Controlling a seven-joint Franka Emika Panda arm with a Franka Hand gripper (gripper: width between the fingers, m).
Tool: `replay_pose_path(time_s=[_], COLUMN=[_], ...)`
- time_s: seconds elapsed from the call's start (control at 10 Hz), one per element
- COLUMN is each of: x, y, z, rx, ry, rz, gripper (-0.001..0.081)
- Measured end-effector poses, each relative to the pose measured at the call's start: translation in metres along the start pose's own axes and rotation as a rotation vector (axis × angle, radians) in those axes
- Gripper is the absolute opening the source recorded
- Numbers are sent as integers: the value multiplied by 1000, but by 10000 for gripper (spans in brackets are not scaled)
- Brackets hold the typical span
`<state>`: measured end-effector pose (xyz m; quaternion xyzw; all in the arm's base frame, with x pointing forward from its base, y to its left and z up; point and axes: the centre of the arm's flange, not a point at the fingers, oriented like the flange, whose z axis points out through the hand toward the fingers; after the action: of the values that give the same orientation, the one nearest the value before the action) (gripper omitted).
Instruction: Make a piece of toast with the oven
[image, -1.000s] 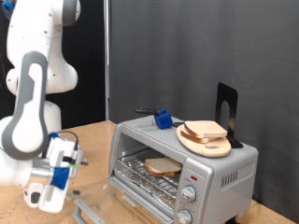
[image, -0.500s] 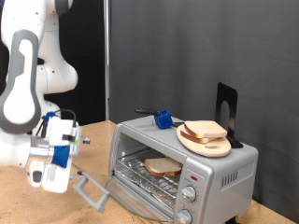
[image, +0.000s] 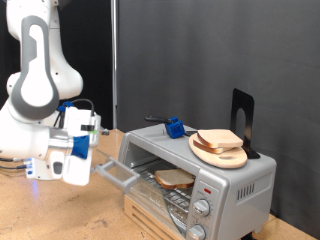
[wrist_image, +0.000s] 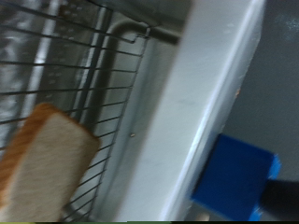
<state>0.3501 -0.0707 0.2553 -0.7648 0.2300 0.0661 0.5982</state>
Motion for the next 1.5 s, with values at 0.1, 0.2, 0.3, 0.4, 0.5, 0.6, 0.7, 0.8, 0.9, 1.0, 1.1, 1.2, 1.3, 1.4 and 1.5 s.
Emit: replay_pose_path(time_s=[0.1,0.2,0.3,0.4,0.5,0.6,0.7,0.8,0.9,1.0,1.1,1.2,1.3,1.4,1.5], x=[-9,-17,-25,-31,-35,-36,-37,-38,-37,-36,-34,-34,-34,-33,-26], y=[-4,-7,-10,-11,-11,-12,-12,-8,-3,1,2,4,4,1,-7], z=[8,17,22,24,23,19,14,2,-14,-29,-44,-53,-52,-50,-53], rx=[-2,-11,-19,-22,-22,-24,-26,-38,-34,-23,-14,-8,-8,13,31], ry=[-5,-7,-9,-4,6,14,23,36,65,98,131,151,146,122,105], rz=[-3,2,5,11,22,40,57,78,92,101,103,106,106,118,148], gripper=[795,795,795,795,795,795,795,795,795,795,795,795,795,795,795])
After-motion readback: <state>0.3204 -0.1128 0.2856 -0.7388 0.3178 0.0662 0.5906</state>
